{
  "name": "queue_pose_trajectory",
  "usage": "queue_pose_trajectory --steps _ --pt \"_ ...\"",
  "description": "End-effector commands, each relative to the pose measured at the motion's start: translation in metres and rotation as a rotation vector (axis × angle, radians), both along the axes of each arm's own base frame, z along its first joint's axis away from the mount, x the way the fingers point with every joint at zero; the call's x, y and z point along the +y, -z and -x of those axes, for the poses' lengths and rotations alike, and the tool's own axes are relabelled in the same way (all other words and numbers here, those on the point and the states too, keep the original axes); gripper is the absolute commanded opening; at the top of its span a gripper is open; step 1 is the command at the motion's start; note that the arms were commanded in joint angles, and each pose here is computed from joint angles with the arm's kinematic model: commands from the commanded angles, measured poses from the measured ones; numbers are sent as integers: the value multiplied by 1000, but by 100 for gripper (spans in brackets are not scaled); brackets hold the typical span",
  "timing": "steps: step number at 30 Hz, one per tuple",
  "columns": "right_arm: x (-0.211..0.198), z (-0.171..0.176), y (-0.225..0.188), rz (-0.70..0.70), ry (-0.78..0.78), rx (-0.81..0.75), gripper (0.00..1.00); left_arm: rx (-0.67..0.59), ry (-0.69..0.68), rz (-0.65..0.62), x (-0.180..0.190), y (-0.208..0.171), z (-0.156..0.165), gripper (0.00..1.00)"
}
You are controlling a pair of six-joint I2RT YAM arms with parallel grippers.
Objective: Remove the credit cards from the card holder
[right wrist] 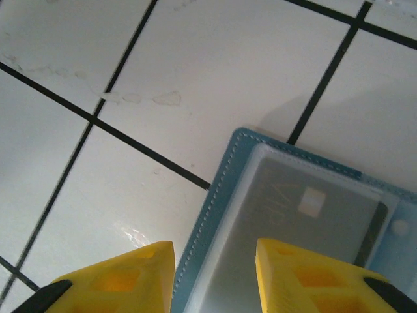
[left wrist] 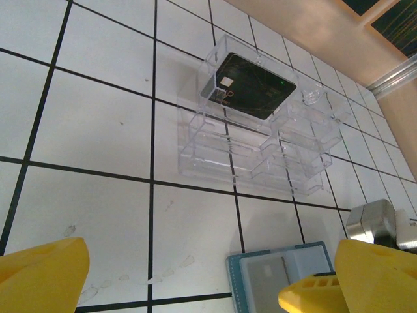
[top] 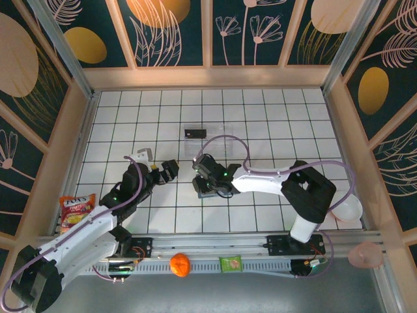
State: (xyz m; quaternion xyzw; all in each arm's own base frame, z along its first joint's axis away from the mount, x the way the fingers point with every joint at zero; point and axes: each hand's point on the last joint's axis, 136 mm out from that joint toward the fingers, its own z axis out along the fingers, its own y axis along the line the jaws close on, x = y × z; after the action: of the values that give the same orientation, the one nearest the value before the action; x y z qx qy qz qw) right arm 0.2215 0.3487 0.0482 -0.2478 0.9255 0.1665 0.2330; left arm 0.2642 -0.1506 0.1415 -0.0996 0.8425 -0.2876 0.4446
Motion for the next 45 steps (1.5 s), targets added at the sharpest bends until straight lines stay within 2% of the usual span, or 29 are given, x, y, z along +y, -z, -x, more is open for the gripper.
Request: queue_pose_trajectory --steps 1,11,16,20,24,26,30,33,39,45 --pt "-17 3 10 97 11 -27 38 15 8 18 -2 4 1 97" --pt "-26 23 43 140 -17 56 33 35 30 15 -8 8 0 93" --pt "-38 24 58 192 -3 57 20 51 56 5 -12 12 1 90" --pt "-39 20 54 179 12 36 2 69 111 15 -23 17 2 86" --pt "-31 12 31 47 26 7 0 91 176 52 -38 27 6 80" --pt "-25 9 16 -59 26 18 0 101 209 79 -46 31 8 73" --pt "-14 2 -12 -209 25 15 0 115 268 107 -64 37 10 46" --pt "-13 -2 -18 -240 32 28 0 115 315 123 -79 38 11 27" --pt "-14 -3 -18 -266 48 49 0 165 407 114 -106 50 14 0" --pt "-14 -6 -20 -273 62 53 0 254 465 70 -122 71 17 0"
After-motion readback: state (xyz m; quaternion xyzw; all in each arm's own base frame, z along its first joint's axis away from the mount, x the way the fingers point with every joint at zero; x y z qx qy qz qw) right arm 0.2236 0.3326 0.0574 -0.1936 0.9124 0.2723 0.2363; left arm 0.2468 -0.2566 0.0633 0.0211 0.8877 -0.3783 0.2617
